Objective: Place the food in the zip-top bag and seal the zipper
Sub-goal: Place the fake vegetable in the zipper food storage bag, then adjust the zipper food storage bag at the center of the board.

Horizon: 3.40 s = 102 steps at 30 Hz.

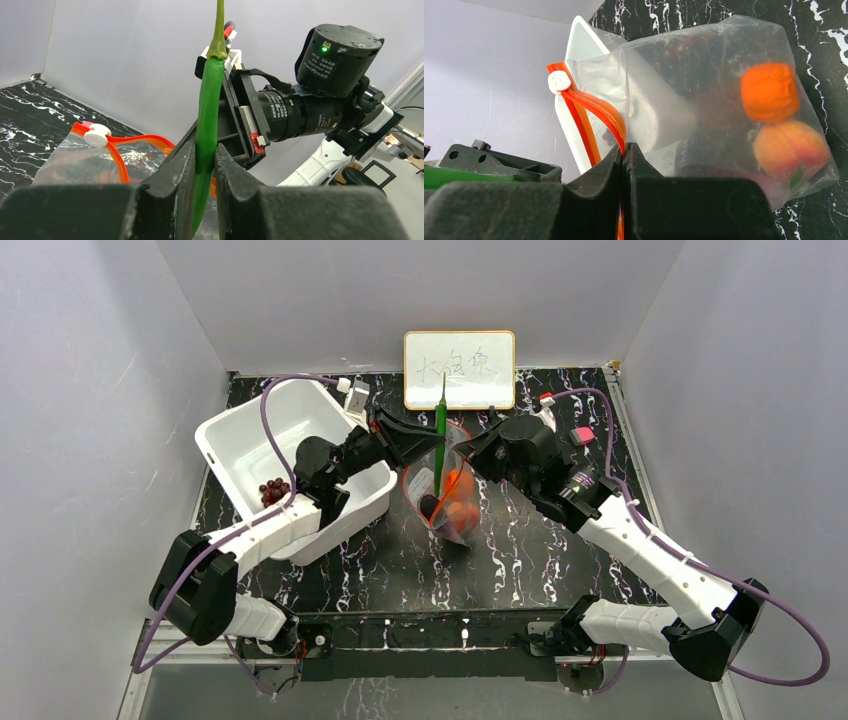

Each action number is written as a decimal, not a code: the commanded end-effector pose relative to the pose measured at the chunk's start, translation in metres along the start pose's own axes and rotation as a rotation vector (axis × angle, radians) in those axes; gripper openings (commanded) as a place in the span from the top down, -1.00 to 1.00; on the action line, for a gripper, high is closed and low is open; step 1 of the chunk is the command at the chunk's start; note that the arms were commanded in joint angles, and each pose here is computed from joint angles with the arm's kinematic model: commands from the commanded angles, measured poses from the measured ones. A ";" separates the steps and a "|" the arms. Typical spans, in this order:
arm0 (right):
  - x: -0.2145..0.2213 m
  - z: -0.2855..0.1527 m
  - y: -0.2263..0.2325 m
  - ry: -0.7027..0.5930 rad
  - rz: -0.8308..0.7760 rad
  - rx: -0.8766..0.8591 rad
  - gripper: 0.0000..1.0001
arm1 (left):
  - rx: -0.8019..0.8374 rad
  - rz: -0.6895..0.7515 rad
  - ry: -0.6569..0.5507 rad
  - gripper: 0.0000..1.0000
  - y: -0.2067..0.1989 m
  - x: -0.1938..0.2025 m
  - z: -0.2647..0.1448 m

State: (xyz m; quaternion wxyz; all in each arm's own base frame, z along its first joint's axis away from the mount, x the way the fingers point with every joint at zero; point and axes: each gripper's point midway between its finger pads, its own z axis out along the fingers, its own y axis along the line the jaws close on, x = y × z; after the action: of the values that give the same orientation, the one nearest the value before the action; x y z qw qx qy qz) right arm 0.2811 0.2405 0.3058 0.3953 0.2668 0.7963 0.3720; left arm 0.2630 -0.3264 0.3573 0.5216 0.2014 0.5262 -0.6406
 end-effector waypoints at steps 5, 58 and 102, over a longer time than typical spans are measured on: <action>-0.028 -0.016 0.044 -0.076 0.067 -0.136 1.00 | 0.042 0.072 -0.033 1.00 -0.010 0.001 -0.004; 0.005 -0.015 0.017 0.042 -0.192 -0.158 1.00 | -0.460 0.150 0.447 -0.30 0.029 0.044 -0.078; -0.010 -0.040 -0.022 0.098 -0.755 -0.024 0.17 | -0.238 -0.202 0.301 1.00 0.001 0.034 -0.018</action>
State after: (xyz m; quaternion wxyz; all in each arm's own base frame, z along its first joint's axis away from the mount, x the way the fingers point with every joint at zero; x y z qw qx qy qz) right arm 0.2674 0.2163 0.2811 0.4374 0.0380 0.8694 0.2268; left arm 0.2507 -0.3195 0.3031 0.3842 0.1673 0.7194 -0.5540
